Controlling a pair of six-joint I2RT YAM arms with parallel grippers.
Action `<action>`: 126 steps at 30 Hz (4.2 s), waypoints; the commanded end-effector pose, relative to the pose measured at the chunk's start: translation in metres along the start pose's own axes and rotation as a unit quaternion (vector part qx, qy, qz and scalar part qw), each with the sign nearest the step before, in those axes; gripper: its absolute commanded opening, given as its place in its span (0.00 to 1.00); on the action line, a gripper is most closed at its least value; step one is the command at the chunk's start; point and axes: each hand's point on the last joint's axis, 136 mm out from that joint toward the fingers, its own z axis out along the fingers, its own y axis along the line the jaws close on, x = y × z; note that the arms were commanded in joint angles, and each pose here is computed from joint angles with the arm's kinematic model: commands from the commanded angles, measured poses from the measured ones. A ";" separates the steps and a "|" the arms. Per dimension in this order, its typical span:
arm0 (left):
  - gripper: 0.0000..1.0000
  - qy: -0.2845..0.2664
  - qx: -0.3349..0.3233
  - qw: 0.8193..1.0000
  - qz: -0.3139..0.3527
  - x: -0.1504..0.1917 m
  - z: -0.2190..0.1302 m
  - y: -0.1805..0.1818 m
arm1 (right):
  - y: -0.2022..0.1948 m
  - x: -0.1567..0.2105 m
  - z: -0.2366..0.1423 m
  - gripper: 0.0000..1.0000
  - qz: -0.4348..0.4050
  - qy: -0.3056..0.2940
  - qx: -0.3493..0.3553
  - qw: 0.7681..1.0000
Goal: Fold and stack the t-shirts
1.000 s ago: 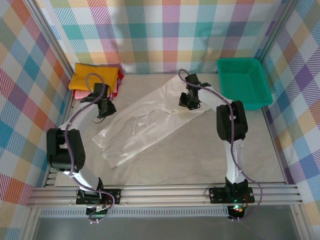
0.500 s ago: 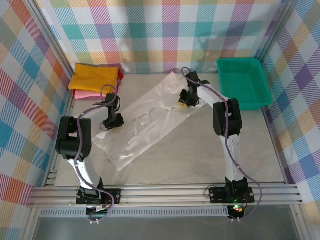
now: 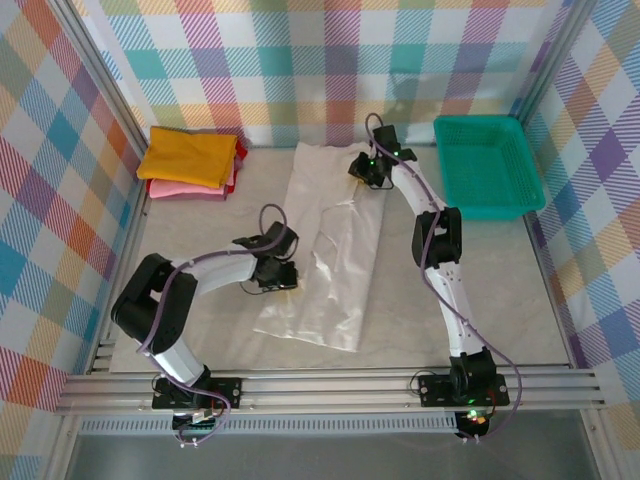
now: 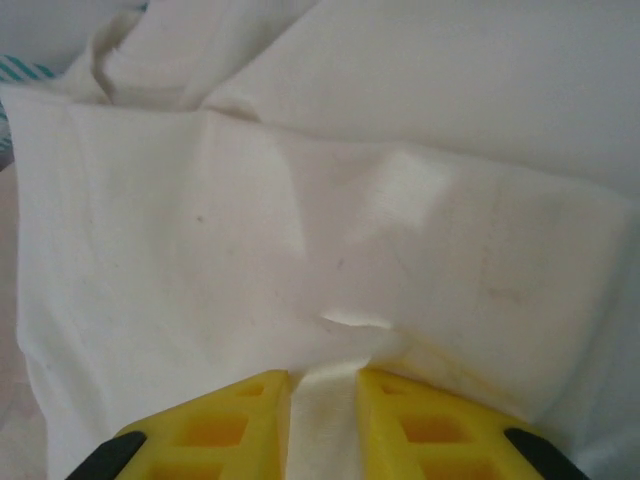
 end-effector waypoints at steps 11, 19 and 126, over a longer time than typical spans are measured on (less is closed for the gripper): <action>0.24 -0.051 0.045 0.998 0.018 -0.063 -0.053 -0.033 | 0.018 0.051 -0.138 0.29 -0.055 0.010 0.038 0.998; 0.16 -0.116 0.034 0.992 0.047 -0.179 -0.029 -0.055 | -0.030 0.103 -0.115 0.16 -0.047 0.054 0.118 0.990; 0.00 0.027 0.016 0.999 -0.027 0.112 -0.020 -0.012 | -0.092 0.397 -0.263 0.50 0.059 0.245 0.012 0.968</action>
